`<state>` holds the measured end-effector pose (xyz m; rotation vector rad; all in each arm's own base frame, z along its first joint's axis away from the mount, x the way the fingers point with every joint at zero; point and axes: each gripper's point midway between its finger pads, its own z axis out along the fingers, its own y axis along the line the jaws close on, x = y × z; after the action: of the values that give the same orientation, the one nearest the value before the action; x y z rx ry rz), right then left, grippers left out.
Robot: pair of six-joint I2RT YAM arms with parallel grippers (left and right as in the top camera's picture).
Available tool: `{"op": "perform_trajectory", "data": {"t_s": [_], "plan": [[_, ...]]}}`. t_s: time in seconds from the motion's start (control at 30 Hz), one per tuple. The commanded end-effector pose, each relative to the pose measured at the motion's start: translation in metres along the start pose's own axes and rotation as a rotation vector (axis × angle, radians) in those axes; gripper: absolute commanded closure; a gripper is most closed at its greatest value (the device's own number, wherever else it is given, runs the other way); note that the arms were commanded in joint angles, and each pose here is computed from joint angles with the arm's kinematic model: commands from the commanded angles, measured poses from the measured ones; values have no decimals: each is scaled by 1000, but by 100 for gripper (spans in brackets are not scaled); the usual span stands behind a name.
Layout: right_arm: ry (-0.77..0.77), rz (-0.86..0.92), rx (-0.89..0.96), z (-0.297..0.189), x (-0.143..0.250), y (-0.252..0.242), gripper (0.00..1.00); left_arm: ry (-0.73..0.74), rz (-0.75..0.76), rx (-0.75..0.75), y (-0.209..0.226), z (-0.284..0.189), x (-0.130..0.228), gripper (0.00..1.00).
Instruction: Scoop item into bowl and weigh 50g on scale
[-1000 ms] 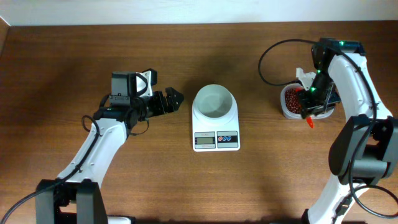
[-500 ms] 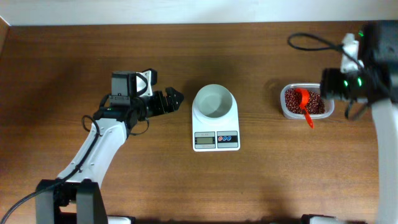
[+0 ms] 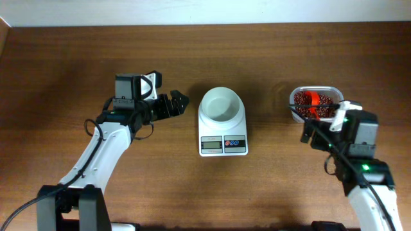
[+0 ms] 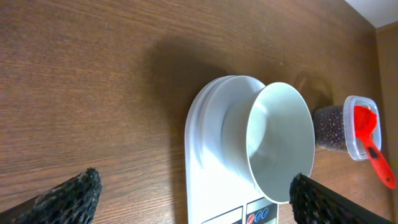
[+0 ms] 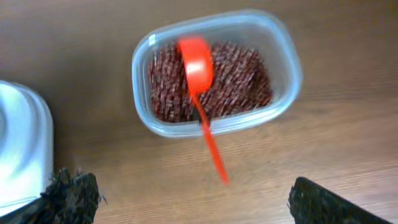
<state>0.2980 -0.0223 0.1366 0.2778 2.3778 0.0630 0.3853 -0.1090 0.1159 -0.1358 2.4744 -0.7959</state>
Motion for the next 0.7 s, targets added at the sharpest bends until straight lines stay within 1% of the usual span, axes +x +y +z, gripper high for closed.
{"op": "perform_trajectory", "data": {"t_s": [0.0,0.03,0.07,0.1,0.13,0.17,0.23,0.3,0.33,0.4,0.43,0.47,0.53,0.6,0.67], "plan": [[62,-46,-55,13,18,7,2,-24,24,-16,-1,-5,-7,1],[74,-61,-55,15,22,6,16,-19,22,-18,0,-5,-6,1],[86,-82,-53,18,27,5,40,-18,21,-19,0,-5,-5,1],[89,-90,-53,22,29,5,47,-24,24,-16,-1,-5,-7,0],[87,-102,-54,25,29,5,59,-25,25,-16,-1,-5,-7,2],[88,-109,-45,29,29,3,63,-24,24,-16,-1,-5,-7,3],[105,-113,-21,37,32,-1,63,-23,23,-16,-1,-5,-7,4],[105,-116,55,47,30,-15,66,-23,23,-16,-1,-5,-7,4],[96,-115,44,48,28,-12,66,-23,23,-16,-1,-5,-6,4],[59,-113,-42,38,17,4,65,-20,22,-17,0,-5,-6,4],[40,-114,-52,27,11,6,64,-20,22,-17,0,-5,-6,4],[24,-115,-39,14,4,5,63,-20,22,-17,0,-5,-6,4],[26,-98,4,-1,6,-5,64,-20,22,-17,0,-5,-6,4],[45,-72,28,-3,12,-16,65,-21,22,-17,0,-5,-6,4],[12,-44,44,5,12,-26,65,-21,22,-17,0,-5,-6,3]]}}
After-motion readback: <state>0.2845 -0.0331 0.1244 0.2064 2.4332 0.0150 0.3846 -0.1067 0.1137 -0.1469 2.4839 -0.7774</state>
